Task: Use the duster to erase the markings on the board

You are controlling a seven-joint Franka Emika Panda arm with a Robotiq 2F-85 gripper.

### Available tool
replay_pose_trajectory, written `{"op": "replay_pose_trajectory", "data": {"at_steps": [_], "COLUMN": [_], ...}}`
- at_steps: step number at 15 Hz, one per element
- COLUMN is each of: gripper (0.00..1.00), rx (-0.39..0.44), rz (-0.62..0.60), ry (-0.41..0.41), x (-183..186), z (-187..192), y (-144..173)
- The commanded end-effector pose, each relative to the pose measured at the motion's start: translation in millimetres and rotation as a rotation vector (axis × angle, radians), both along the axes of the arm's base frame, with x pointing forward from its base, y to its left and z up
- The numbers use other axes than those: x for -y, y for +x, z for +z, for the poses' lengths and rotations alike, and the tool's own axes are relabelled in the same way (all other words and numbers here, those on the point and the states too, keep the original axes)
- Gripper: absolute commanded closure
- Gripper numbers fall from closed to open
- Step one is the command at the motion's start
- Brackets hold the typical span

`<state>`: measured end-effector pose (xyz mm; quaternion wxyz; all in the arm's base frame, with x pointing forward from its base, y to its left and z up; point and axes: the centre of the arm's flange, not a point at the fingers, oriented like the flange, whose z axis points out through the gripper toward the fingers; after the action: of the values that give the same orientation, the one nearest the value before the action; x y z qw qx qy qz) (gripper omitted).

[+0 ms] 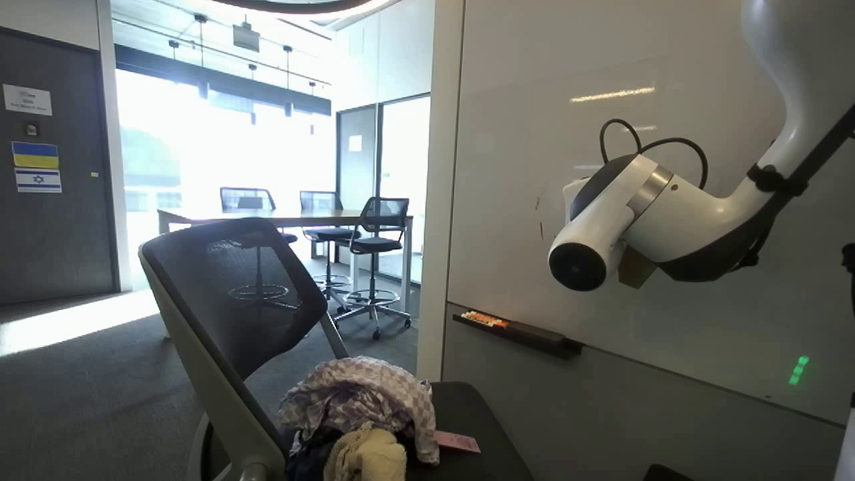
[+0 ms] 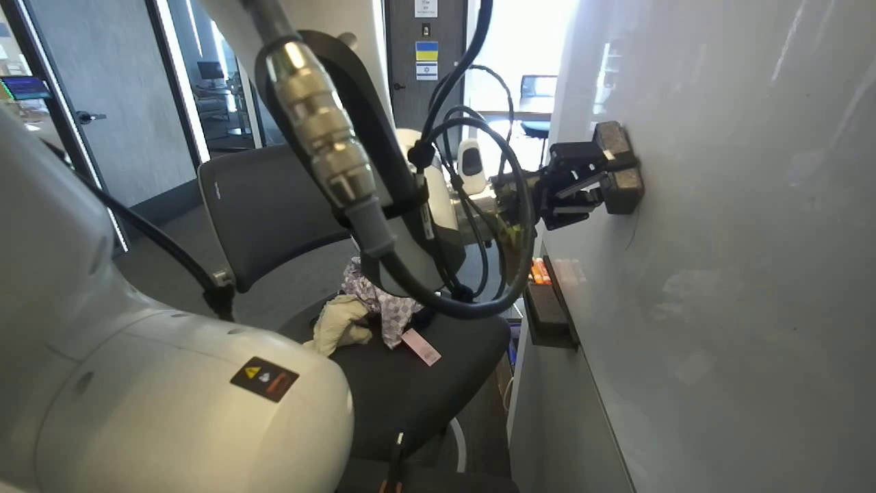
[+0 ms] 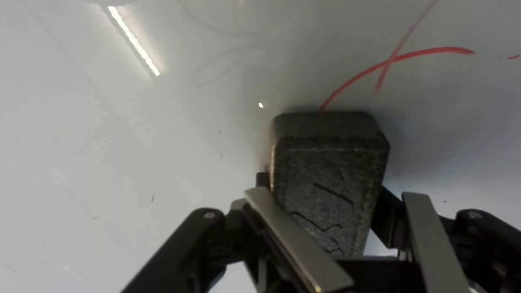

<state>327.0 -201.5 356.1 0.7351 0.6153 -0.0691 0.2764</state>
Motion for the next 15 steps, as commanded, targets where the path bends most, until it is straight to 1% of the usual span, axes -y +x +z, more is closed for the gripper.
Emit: {"op": "replay_pose_trajectory", "data": {"at_steps": [1, 4, 7, 9, 11, 12, 14, 15], "gripper": [0.68, 0.68, 0.68, 0.68, 0.68, 0.68, 0.68, 0.68], "rx": [-0.059, -0.099, -0.150, -0.184, -0.191, -0.202, -0.234, -0.252], "rz": [-0.122, -0.117, -0.105, -0.097, -0.108, -0.098, -0.064, -0.044], "ry": [0.079, 0.105, 0.158, 0.189, 0.202, 0.228, 0.305, 0.359], "x": [46, 46, 50, 43, 37, 30, 11, 1], "z": [-40, -56, -74, -76, -73, -71, -67, -66], "y": [-47, -48, -47, -38, -26, -18, -2, 5]}}
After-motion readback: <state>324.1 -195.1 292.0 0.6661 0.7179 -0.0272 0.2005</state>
